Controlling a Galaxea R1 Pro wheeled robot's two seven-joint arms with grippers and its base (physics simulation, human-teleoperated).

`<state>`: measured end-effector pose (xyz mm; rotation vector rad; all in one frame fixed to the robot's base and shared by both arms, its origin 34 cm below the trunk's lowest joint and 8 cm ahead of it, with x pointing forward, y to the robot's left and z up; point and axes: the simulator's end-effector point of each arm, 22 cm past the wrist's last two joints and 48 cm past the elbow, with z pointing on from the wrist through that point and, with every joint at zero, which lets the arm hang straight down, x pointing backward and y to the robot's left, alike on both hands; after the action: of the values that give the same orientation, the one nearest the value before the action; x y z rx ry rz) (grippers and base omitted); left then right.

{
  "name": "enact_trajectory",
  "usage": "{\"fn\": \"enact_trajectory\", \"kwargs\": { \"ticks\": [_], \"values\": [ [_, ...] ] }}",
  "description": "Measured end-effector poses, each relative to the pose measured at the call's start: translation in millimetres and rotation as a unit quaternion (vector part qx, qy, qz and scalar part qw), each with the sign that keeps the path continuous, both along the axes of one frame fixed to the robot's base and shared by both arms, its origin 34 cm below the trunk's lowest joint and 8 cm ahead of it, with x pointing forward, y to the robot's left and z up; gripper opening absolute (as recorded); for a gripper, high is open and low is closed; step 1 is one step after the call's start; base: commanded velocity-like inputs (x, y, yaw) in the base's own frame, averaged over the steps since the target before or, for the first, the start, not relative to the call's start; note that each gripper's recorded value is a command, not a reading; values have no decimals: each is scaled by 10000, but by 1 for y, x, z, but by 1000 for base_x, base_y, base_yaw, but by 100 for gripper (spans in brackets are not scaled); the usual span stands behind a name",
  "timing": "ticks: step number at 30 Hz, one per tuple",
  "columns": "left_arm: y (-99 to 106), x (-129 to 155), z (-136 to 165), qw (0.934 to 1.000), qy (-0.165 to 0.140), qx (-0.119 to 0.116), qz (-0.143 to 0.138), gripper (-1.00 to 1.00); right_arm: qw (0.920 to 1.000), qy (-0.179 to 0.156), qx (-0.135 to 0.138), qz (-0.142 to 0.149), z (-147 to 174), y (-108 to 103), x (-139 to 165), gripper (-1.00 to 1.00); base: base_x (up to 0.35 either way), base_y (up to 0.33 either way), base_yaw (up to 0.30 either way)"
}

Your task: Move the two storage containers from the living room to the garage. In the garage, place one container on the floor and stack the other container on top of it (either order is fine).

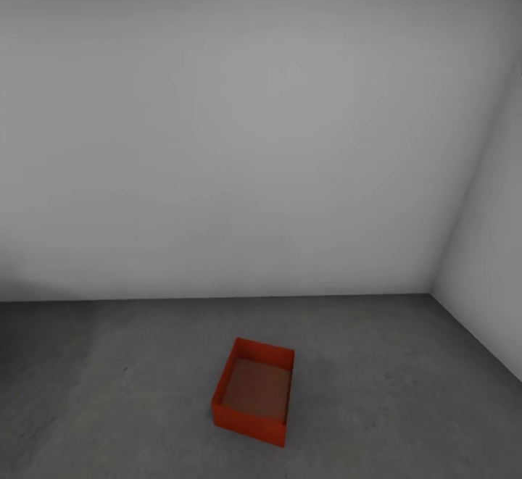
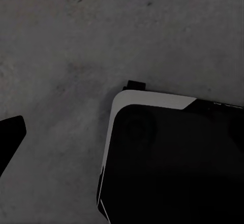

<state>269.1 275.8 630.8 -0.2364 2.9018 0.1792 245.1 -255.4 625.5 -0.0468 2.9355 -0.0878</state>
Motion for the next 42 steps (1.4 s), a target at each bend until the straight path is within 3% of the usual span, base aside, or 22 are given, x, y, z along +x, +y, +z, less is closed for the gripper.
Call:
{"fn": "enact_trajectory", "kwargs": {
  "ticks": [21, 27, 29, 32, 42],
  "values": [
    [-4, 4, 2, 10000, -56, -22, -4, 100, 10000, -51, 21, -60, 1, 0, 3, 100, 0, 0, -262],
    [-5, 6, 2, 10000, -80, -27, -15, 100, 9996, -55, 41, -289, 2, -3, 4, 100, 0, 0, -283],
    [-6, 7, 3, 10000, -90, -25, -16, 100, 9983, -55, 74, -578, 2, -4, 3, 100, 0, 0, -283],
    [-11, 7, 3, 9999, -79, -64, -2, 100, 9975, -48, 97, -698, 2, -5, 3, 100, 0, 0, -283],
    [-19, 8, 3, 9999, -99, -121, -2, 100, 9973, -60, 120, -716, 2, -3, 4, 100, 0, 0, -283]
  ]
}}
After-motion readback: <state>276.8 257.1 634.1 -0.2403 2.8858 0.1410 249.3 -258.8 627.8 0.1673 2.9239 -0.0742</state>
